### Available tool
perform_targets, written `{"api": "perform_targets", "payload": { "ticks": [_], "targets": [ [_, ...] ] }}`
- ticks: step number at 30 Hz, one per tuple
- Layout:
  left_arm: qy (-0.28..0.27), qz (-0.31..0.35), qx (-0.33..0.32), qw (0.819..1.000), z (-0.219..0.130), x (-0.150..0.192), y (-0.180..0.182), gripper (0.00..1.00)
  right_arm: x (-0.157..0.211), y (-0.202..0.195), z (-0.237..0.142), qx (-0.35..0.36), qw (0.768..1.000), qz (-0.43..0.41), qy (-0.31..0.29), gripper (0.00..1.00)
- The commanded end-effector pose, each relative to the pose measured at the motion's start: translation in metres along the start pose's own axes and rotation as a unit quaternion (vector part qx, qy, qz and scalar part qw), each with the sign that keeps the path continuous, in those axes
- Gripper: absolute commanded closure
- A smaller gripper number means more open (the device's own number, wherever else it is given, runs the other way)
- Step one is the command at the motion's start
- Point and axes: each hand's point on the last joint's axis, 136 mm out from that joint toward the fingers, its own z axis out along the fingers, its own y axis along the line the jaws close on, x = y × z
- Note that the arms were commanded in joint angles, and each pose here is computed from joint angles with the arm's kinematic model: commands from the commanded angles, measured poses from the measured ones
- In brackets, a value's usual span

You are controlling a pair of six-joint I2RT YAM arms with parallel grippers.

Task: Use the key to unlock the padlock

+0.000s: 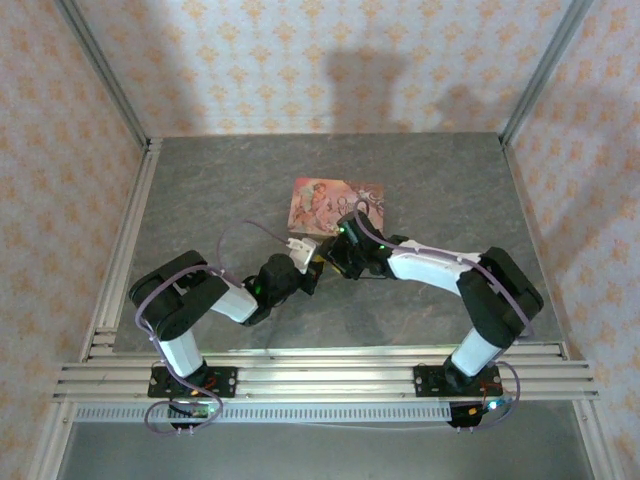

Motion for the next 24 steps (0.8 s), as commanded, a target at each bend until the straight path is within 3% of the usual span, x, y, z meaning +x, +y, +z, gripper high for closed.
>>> {"api": "perform_targets", "payload": {
  "ticks": [1,16,24],
  "targets": [
    [-0.036,-0.021,0.007,0.999,-0.001,-0.017,0.0,1.0,-0.003,-0.005,-0.015,0.011,1.0,0.002,-0.02,0.49],
    [-0.03,-0.004,0.006,1.0,-0.002,-0.02,-0.002,1.0,-0.015,0.0,-0.005,0.026,0.999,-0.008,-0.04,0.5],
    [-0.027,0.002,0.007,1.0,-0.001,-0.02,-0.003,1.0,-0.019,0.005,0.009,0.034,0.999,-0.013,-0.039,0.59]
  ]
}}
